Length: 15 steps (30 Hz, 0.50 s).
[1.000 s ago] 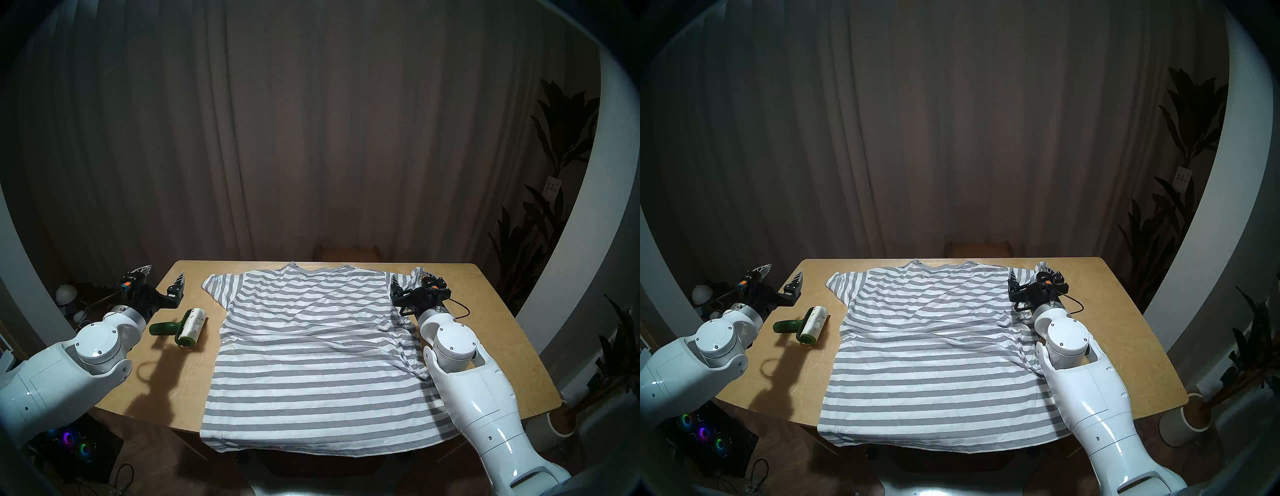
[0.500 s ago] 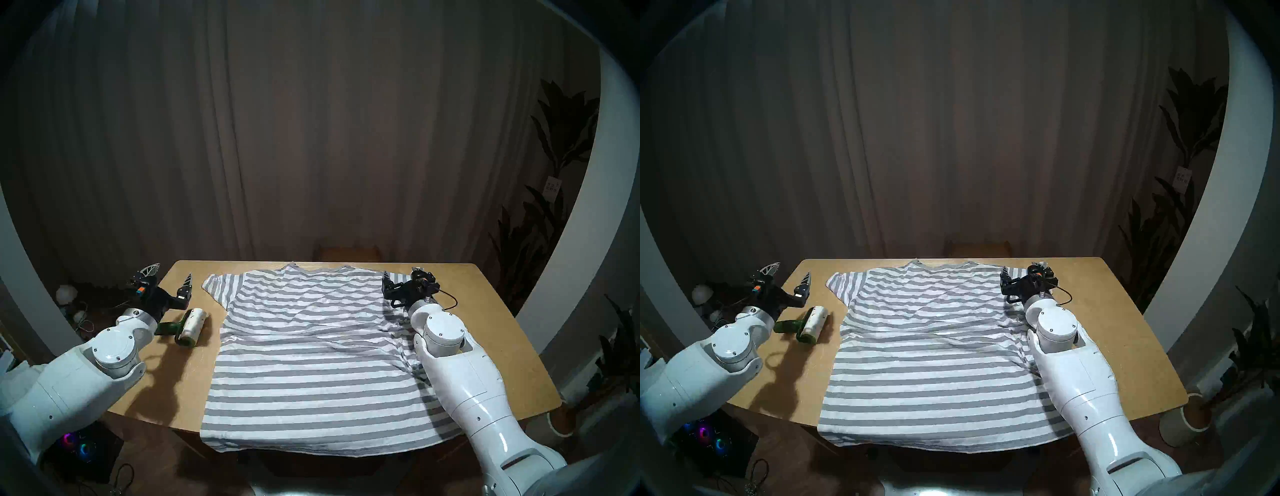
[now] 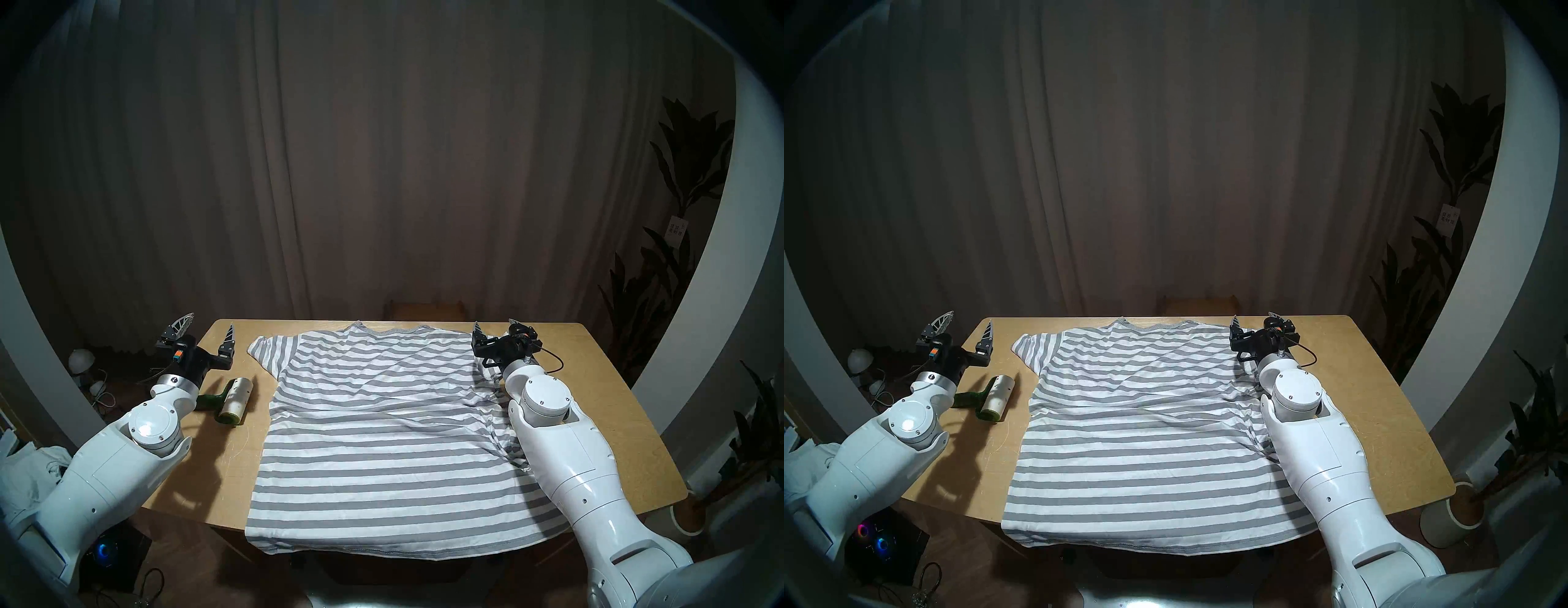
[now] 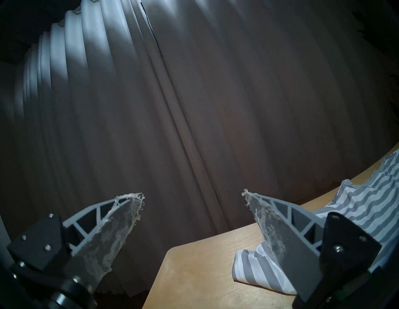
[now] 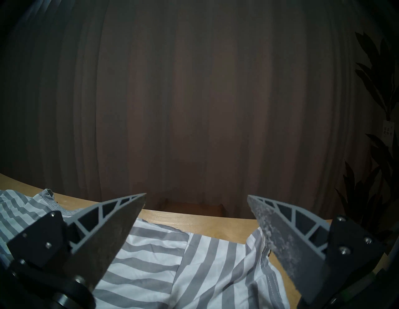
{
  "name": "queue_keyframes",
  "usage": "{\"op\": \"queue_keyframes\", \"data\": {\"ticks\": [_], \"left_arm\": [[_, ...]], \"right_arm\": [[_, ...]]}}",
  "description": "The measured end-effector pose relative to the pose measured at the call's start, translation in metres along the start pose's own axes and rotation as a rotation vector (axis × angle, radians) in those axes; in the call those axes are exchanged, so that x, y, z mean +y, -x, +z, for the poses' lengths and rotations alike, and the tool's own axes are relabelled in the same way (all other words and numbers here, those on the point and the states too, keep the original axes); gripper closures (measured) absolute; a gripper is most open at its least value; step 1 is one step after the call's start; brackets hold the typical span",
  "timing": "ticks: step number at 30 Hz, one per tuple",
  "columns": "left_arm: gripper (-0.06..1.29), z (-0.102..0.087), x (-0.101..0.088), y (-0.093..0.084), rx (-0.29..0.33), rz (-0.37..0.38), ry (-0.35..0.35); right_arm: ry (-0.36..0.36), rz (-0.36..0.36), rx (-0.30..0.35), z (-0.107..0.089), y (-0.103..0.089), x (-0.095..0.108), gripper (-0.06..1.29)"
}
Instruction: Use the fur roller to clean a top
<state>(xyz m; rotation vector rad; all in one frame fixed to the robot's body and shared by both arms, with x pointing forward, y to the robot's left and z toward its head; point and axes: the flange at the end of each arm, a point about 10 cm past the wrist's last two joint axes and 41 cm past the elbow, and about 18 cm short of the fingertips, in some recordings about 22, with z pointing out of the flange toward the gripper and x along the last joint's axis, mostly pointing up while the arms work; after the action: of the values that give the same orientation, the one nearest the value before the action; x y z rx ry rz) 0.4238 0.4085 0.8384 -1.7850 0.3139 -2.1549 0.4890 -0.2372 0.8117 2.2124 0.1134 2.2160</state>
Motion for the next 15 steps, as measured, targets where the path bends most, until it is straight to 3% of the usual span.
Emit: {"op": "queue_keyframes", "data": {"ticks": [9,15], "left_arm": [[0.03,0.010,0.013,0.004,0.108,-0.019,-0.022],[0.03,0.015,0.021,-0.004,0.097,-0.056,0.020]], "right_arm": [[0.001,0.016,0.040,0.000,0.003,0.001,0.00],[-0.003,0.018,0.055,0.000,0.004,0.003,0.00]]}}
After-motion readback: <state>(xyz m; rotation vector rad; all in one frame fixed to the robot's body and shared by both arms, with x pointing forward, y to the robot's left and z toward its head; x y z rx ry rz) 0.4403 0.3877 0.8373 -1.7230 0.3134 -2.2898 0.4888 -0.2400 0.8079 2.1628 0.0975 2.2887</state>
